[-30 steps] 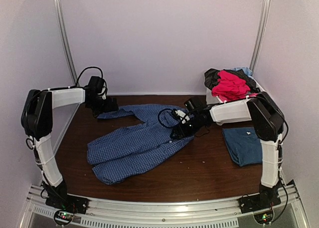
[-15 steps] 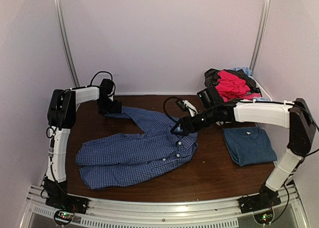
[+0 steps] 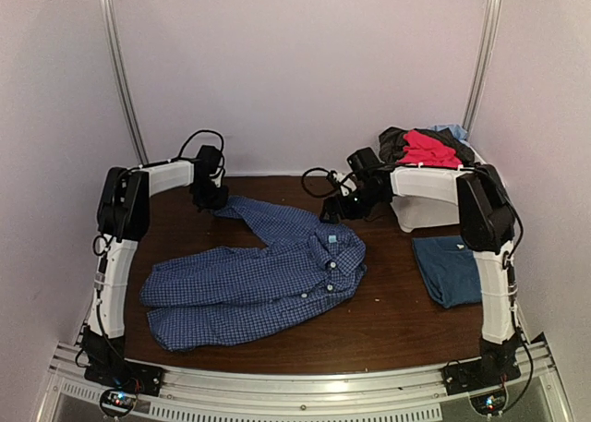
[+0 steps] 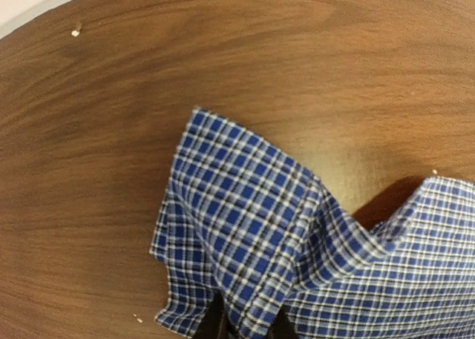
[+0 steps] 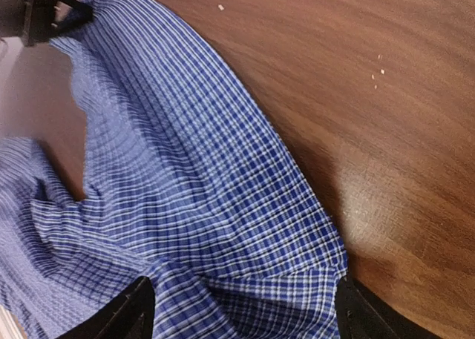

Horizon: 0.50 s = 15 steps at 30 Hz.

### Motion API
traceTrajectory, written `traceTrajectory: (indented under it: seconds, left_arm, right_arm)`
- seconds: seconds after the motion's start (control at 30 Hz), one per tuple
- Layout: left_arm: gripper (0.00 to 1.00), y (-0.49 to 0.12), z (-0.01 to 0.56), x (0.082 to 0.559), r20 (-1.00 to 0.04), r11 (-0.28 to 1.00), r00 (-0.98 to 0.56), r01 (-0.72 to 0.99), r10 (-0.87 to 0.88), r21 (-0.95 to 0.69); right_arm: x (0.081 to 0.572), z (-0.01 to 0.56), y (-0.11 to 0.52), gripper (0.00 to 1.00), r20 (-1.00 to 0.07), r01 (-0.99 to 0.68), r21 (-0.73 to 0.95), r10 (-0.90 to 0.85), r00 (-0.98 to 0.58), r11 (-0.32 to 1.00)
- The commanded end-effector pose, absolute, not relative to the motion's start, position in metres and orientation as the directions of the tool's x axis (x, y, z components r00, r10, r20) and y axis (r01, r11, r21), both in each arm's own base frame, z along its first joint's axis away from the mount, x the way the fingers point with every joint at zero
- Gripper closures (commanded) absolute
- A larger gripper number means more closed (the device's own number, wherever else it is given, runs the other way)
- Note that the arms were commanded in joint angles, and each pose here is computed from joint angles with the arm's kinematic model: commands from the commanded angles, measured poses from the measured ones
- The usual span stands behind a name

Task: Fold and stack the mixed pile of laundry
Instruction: Move the crumpled shirt to the center of the board, then pick up the crumpled shirt from the center of the board.

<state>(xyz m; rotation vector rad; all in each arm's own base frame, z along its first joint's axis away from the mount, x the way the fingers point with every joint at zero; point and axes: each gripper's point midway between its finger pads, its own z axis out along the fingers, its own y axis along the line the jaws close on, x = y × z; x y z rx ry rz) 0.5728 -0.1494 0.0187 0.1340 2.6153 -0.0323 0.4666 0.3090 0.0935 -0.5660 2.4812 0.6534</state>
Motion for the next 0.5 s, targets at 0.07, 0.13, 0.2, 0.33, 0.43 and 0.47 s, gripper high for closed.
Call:
traceTrajectory:
  seconds: [0.07,0.13,0.2,0.33,0.43,0.47]
  left_arm:
    - [1.0,-0.165,0.056,0.569,-0.554,0.983,-0.826,0.171,0.106,-0.067]
    - [1.0,-0.183,0.091,0.574,-0.623,0.962,-0.776,0.232,0.096,-0.141]
    - [1.0,-0.195,0.136,0.58,-0.7,0.94,-0.71,0.286,0.079,-0.183]
    - [1.0,-0.21,0.241,0.577,-0.834,0.891,-0.551,0.396,0.038,-0.222]
    - [1.0,-0.219,0.318,0.558,-0.906,0.839,-0.424,0.494,0.004,-0.228]
    - [1.0,-0.221,0.341,0.55,-0.923,0.82,-0.384,0.526,-0.008,-0.226]
  right_arm:
    - [0.47,0.041,0.298,0.12,-0.46,-0.501,0.2,-0.371,-0.807,0.842]
    - [0.463,0.031,0.299,0.1,-0.438,-0.527,0.204,-0.404,-0.803,0.825]
    - [0.456,0.026,0.299,0.09,-0.433,-0.547,0.215,-0.423,-0.796,0.809]
    - [0.45,0.027,0.297,0.08,-0.444,-0.555,0.228,-0.422,-0.79,0.8]
    - [0.448,0.032,0.297,0.06,-0.464,-0.561,0.255,-0.409,-0.786,0.788]
    - [0.447,0.034,0.298,0.05,-0.478,-0.589,0.253,-0.43,-0.766,0.767]
